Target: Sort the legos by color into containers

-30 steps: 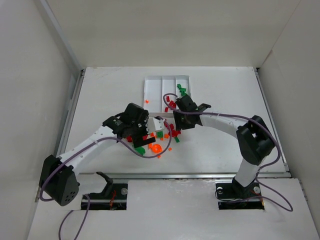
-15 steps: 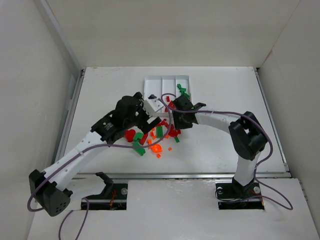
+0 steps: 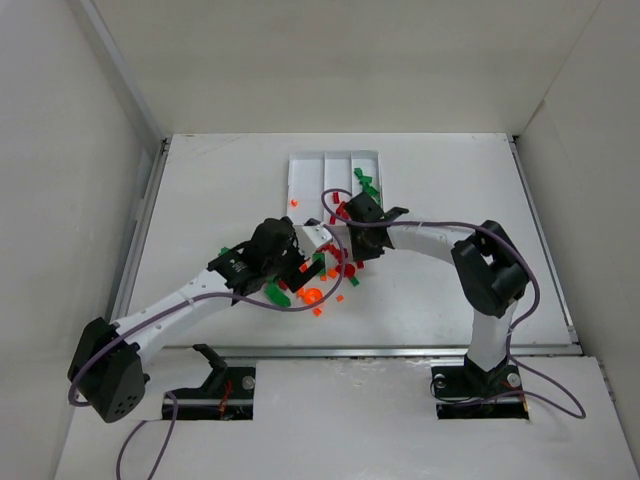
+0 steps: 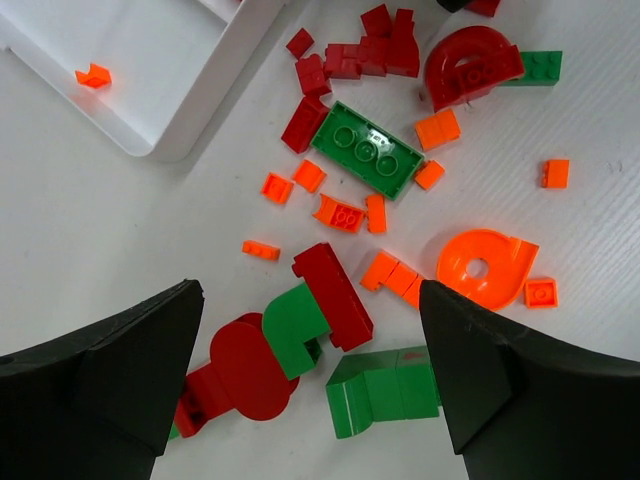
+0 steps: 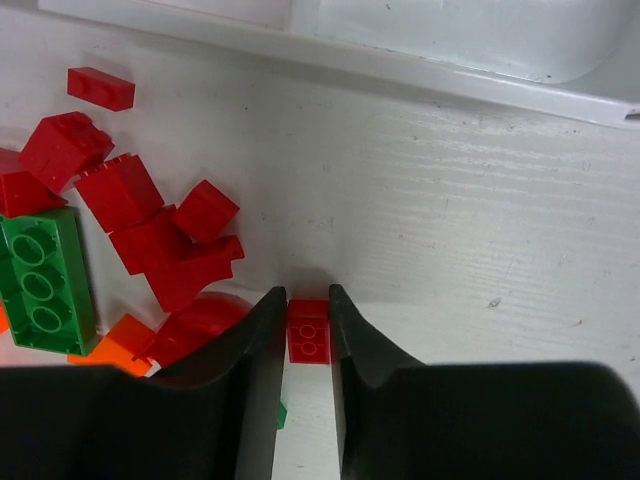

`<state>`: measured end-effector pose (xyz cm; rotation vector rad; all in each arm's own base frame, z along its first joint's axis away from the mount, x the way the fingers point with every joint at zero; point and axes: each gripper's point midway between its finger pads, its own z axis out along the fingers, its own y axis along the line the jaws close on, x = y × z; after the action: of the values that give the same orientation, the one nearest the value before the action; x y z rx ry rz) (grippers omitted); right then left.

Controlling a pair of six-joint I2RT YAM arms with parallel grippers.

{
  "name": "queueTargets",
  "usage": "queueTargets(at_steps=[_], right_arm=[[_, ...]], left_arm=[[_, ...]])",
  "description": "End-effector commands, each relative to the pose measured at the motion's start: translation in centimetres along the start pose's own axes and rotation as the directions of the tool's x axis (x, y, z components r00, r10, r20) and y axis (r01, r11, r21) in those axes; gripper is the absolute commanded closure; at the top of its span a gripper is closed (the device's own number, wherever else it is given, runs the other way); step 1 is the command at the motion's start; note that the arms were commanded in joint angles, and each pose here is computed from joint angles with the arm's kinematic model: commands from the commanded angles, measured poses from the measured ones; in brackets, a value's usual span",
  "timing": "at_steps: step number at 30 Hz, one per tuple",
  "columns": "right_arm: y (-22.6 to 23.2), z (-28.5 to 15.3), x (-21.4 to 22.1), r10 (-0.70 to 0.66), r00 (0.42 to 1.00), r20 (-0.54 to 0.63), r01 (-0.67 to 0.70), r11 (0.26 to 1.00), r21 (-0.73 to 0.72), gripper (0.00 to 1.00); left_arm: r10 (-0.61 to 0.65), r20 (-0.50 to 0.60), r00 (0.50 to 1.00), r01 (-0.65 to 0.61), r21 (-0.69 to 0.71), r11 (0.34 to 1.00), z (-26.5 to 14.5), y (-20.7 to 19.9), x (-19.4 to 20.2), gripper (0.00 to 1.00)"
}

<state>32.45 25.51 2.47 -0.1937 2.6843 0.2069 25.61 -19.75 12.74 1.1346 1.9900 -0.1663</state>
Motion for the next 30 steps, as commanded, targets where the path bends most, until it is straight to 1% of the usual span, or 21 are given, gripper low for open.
queueTargets(at_steps=[1, 2, 5, 6, 8, 10, 14, 15, 17, 20, 23, 24, 25, 26, 28, 29, 30], right_arm=[[-0.2, -0.1, 1.6, 0.02, 0.999, -0.026, -0.02, 1.0, 0.003, 0.74], [-0.1, -0.4, 1.4, 0.021, 1.0, -0.018, -0.021, 1.0, -0.001, 0.79], [-0.2, -0.9, 1.4, 0.022, 1.0, -0.012, -0.022, 1.0, -0.005, 0.89], [-0.1, -1.1, 1.2, 0.023, 1.0, -0.004, -0.023, 1.0, -0.01, 0.95], [0.2, -1.9, 0.3, 0.025, 1.0, 0.012, -0.025, 1.0, -0.019, 1.0], [0.1, -2.5, -0.4, 0.018, 0.999, 0.033, -0.018, 1.0, -0.006, 1.0], [0.7, -4.2, -2.1, 0.008, 0.997, 0.083, -0.005, 0.999, -0.033, 1.0], [1.3, -5.5, -3.6, 0.008, 0.992, 0.127, -0.001, 0.998, -0.057, 1.0], [1.7, -6.9, -6.1, 0.011, 0.98, 0.2, 0.0, 0.999, -0.054, 1.0], [2.6, -8.2, -9.2, -0.014, 0.958, 0.285, 0.033, 0.997, -0.063, 1.0], [4.1, -7.7, -12.5, -0.04, 0.94, 0.338, 0.066, 0.996, -0.065, 1.0], [4.2, -7.2, -13.1, -0.05, 0.939, 0.339, 0.071, 0.996, -0.049, 0.98], [4.6, -7.7, -15.0, -0.035, 0.929, 0.368, 0.061, 0.996, -0.059, 0.96], [4.7, -5.6, -14.7, -0.058, 0.941, 0.335, 0.075, 0.996, -0.038, 0.96], [3.6, -4.4, -15.6, -0.047, 0.948, 0.315, 0.052, 0.999, -0.007, 0.89], [4.0, -3.6, -16.3, -0.046, 0.947, 0.319, 0.051, 0.999, -0.008, 0.89], [3.5, -3.2, -16.6, -0.039, 0.949, 0.313, 0.041, 0.999, 0.0, 0.86]], left_arm=[[-0.061, 0.099, 0.993, 0.067, -0.054, 0.996, -0.6, 0.7, -1.8, 0.13], [-0.061, 0.092, 0.994, 0.065, -0.042, 0.997, -0.4, 0.4, -1.4, 0.13], [-0.061, 0.093, 0.994, 0.065, -0.043, 0.997, -0.1, 0.3, -1.1, 0.14], [-0.052, 0.093, 0.994, 0.056, -0.044, 0.997, -0.1, 0.3, -1.1, 0.14], [-0.052, 0.101, 0.994, 0.057, -0.046, 0.997, -0.1, 0.4, -1.3, 0.14], [-0.043, 0.101, 0.994, 0.048, -0.047, 0.998, -0.1, 0.4, -1.3, 0.14], [-0.043, 0.106, 0.993, 0.051, -0.071, 0.996, 0.2, 0.8, -1.3, 0.14], [-0.043, 0.107, 0.993, 0.051, -0.071, 0.996, 0.3, 0.8, -1.2, 0.14], [-0.049, 0.101, 0.994, 0.058, -0.088, 0.994, 0.3, 1.2, -1.0, 0.14], [-0.055, 0.1, 0.993, 0.065, -0.096, 0.993, 0.4, 1.5, -0.7, 0.13], [-0.041, 0.089, 0.995, 0.049, -0.095, 0.994, 0.8, 1.7, -0.4, 0.12], [-0.038, 0.089, 0.995, 0.047, -0.096, 0.994, 0.8, 2.0, -0.3, 0.11], [-0.039, 0.077, 0.996, 0.046, -0.093, 0.995, 1.1, 1.9, 0.0, 0.11], [-0.032, 0.08, 0.996, 0.041, -0.113, 0.993, 0.9, 2.6, -0.3, 0.11], [-0.019, 0.064, 0.998, 0.027, -0.128, 0.991, 1.0, 2.9, 0.0, 0.11], [-0.016, 0.06, 0.998, 0.024, -0.137, 0.99, 1.0, 3.3, 0.2, 0.11], [-0.004, 0.068, 0.998, 0.013, -0.141, 0.99, 1.0, 3.4, -0.1, 0.11]])
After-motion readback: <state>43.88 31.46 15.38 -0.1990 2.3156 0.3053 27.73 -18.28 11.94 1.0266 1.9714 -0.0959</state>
